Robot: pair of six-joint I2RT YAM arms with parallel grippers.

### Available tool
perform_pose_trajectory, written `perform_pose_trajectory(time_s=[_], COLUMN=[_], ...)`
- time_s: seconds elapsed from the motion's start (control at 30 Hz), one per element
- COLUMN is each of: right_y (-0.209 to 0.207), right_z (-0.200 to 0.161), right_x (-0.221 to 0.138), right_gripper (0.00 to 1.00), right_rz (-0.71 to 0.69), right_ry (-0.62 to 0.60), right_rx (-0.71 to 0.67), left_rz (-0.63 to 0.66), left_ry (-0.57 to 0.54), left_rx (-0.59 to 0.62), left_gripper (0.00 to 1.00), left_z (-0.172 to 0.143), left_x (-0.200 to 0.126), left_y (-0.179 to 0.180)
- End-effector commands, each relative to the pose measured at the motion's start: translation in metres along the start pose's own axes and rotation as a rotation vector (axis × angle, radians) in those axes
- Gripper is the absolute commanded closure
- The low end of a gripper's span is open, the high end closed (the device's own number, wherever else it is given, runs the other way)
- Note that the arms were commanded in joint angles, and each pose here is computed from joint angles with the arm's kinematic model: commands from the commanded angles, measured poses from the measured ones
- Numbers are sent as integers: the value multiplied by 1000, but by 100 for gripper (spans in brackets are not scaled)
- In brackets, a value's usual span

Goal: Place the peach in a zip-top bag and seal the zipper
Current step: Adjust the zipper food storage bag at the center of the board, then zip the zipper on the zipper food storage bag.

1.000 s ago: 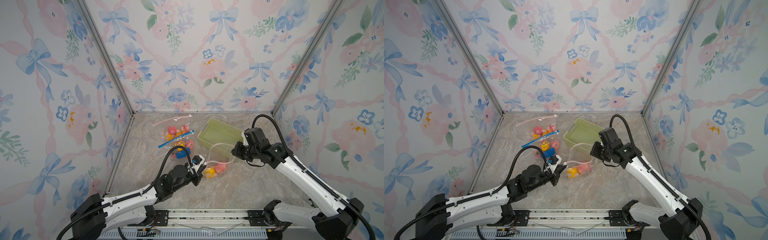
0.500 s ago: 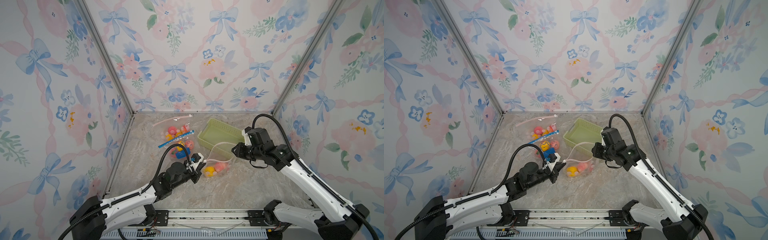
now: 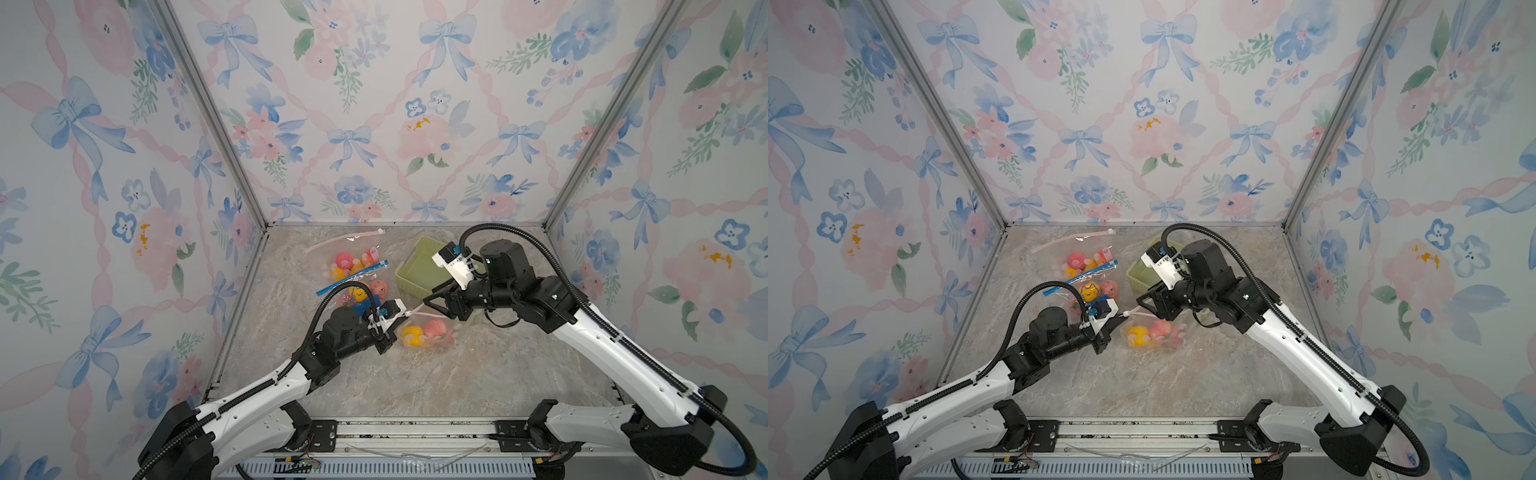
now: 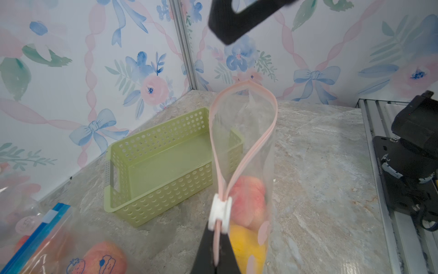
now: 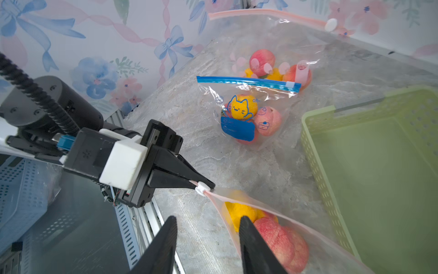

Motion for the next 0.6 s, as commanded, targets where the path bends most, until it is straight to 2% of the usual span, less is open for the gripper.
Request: perform_pose_trajectory(time_s=[0.0, 0.2, 0.57], right_y=[21, 22, 8], right_z=[2, -6, -20], right_x=[8, 25, 42], right_gripper=[55, 56, 60], right_rz=[100, 113, 76], right_ry=[48, 98, 176], right_rx=[-197, -277, -314], left_rz=[-60, -95, -107], left_ry=[-33, -27, -10], left_rx=[57, 46, 34], left_gripper=[100, 100, 100], left_z=[13, 13, 12], left_x=[1, 4, 4], left_y=[2, 2, 7])
Point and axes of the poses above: each gripper's point midway between its finger pads, its own x axis out along the fingers, its own y axis along the line the jaws close on, z = x × y, the point moved 6 cm from there along -x, back along the fingers, and after that the axes turned 11 degrees about x, right-handed, at the moved point
